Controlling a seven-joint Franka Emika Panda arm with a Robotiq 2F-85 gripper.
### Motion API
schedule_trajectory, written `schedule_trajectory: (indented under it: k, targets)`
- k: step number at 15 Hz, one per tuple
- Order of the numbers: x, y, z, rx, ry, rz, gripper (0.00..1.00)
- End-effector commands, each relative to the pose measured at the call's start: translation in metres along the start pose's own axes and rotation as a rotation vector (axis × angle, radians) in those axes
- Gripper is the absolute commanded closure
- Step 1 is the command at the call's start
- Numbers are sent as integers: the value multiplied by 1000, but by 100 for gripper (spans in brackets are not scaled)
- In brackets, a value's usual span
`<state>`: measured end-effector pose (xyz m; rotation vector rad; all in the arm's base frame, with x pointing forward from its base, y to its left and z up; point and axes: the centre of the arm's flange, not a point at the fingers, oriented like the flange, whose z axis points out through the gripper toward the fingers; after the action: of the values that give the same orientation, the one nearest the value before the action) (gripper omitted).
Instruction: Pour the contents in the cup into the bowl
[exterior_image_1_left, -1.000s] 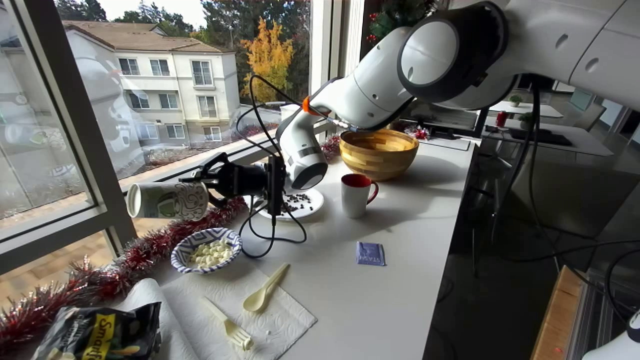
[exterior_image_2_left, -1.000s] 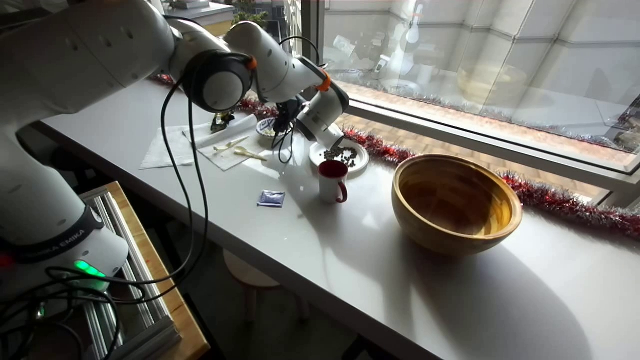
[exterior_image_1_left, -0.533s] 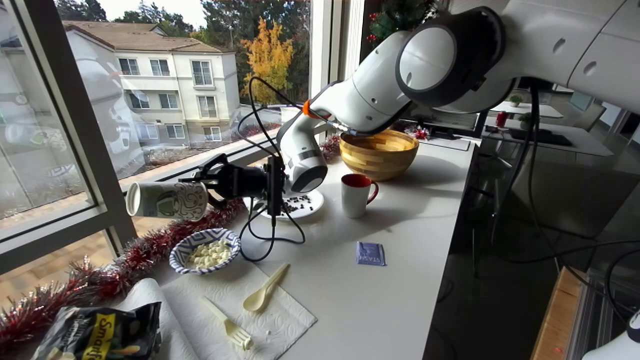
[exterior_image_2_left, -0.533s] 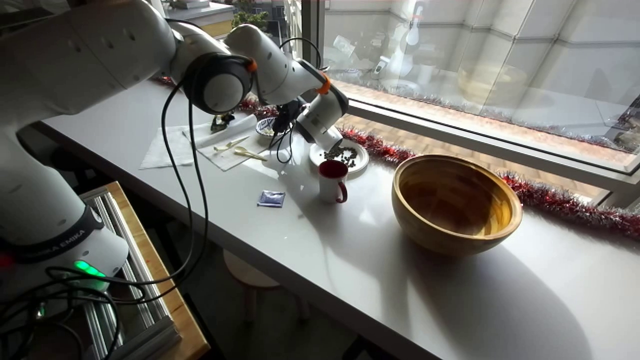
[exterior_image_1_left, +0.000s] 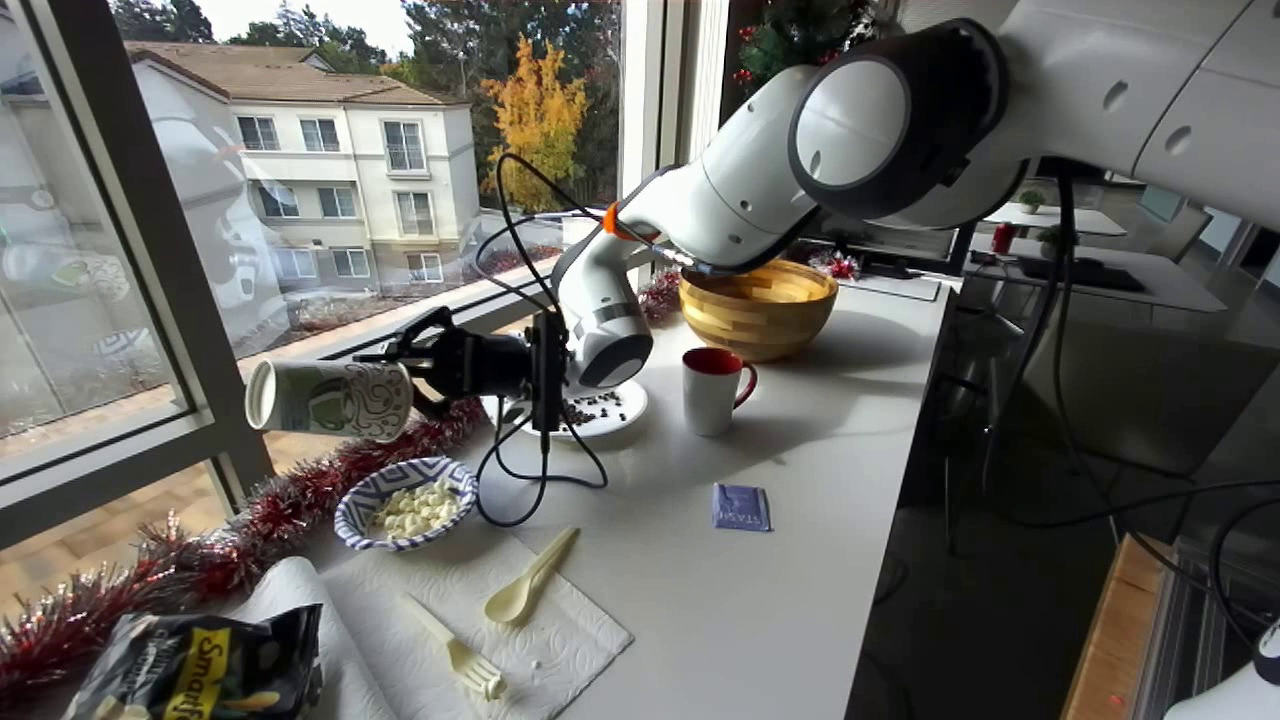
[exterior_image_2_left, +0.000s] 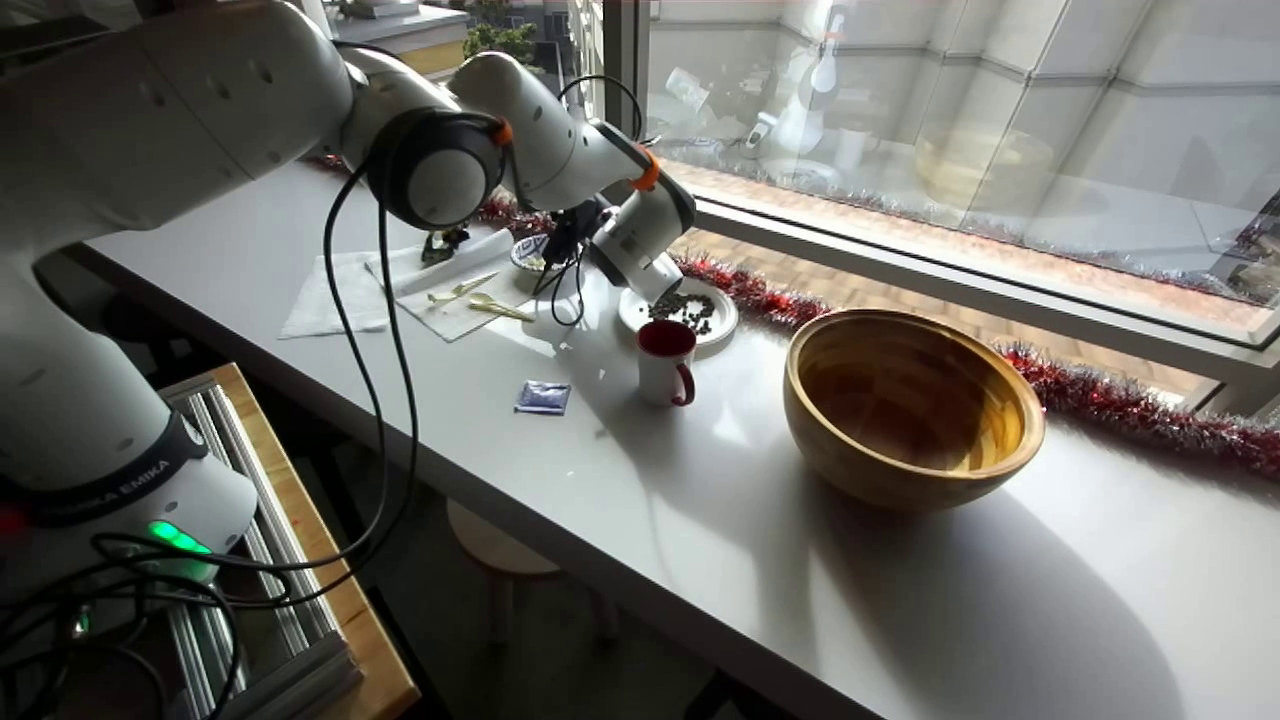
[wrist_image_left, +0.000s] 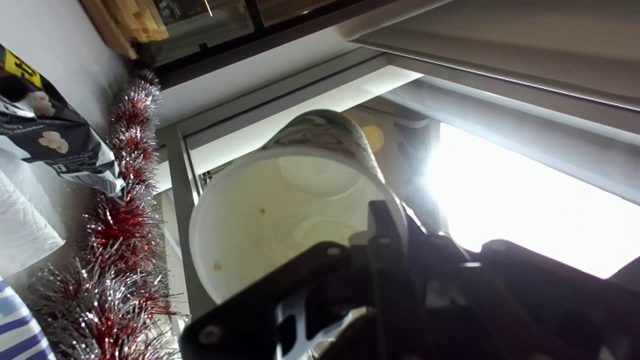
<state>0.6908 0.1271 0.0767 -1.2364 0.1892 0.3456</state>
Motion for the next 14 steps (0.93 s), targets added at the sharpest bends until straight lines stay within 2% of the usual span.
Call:
schedule_trajectory:
  k: [1,4,8,11,14]
  targets:
    - [-5,-8,10,63,-59,28,99]
    - [-14,-15,3,-74,-31,14,99]
    - [-27,-42,-9,-243,22,-12,99]
    - [-49,-65,10,-376,30,-17,99]
    - [-75,-82,46,-513,-4,-28,99]
